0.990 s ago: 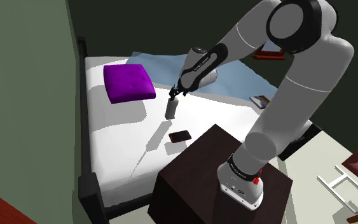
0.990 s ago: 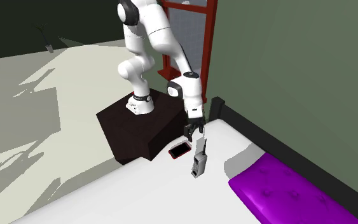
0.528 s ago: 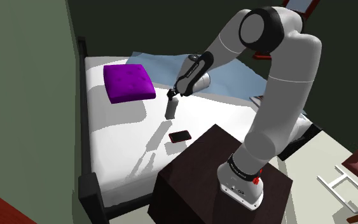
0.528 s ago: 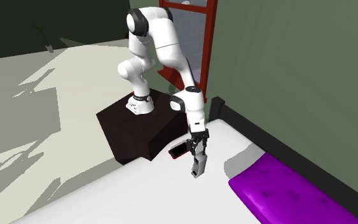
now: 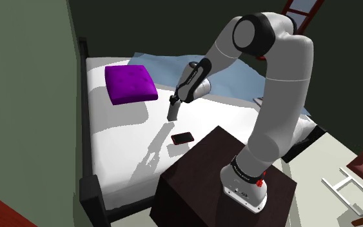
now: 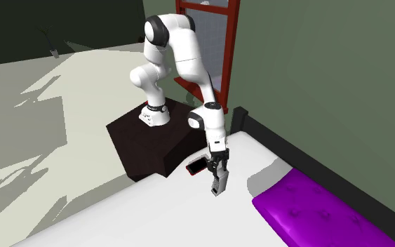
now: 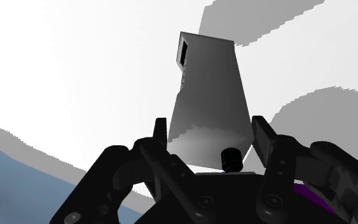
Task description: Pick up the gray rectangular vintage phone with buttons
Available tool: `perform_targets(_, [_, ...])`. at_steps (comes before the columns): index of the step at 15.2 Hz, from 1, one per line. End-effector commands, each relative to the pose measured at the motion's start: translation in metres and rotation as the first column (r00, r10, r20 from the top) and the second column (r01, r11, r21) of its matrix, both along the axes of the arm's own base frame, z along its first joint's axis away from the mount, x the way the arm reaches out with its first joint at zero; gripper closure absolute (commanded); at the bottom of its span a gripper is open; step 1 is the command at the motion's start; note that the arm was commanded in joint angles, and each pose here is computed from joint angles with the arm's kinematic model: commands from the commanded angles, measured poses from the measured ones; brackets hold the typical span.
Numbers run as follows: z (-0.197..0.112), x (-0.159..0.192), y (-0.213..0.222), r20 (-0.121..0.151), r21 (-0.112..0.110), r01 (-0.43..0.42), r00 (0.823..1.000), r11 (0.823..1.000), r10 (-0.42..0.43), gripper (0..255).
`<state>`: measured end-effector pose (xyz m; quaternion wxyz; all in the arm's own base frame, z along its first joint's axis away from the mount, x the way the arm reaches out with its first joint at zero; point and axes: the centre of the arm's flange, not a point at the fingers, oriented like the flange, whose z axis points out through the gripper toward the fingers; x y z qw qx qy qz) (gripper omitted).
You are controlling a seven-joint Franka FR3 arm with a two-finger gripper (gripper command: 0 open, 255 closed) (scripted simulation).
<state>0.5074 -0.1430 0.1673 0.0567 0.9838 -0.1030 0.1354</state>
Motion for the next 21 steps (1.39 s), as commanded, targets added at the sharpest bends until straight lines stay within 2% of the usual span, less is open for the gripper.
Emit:
perform_targets(1, [-0.001,0.000,0.000,0.000,0.000,0.000,1.000,1.000,0.000,255])
perform_targets(9, [-0.001,0.000,0.000,0.000,0.000,0.000,1.000,1.000,0.000,255])
perform_targets(21, [0.063,0.000,0.000,0.000,0.000,0.000,1.000,1.000,0.000,255])
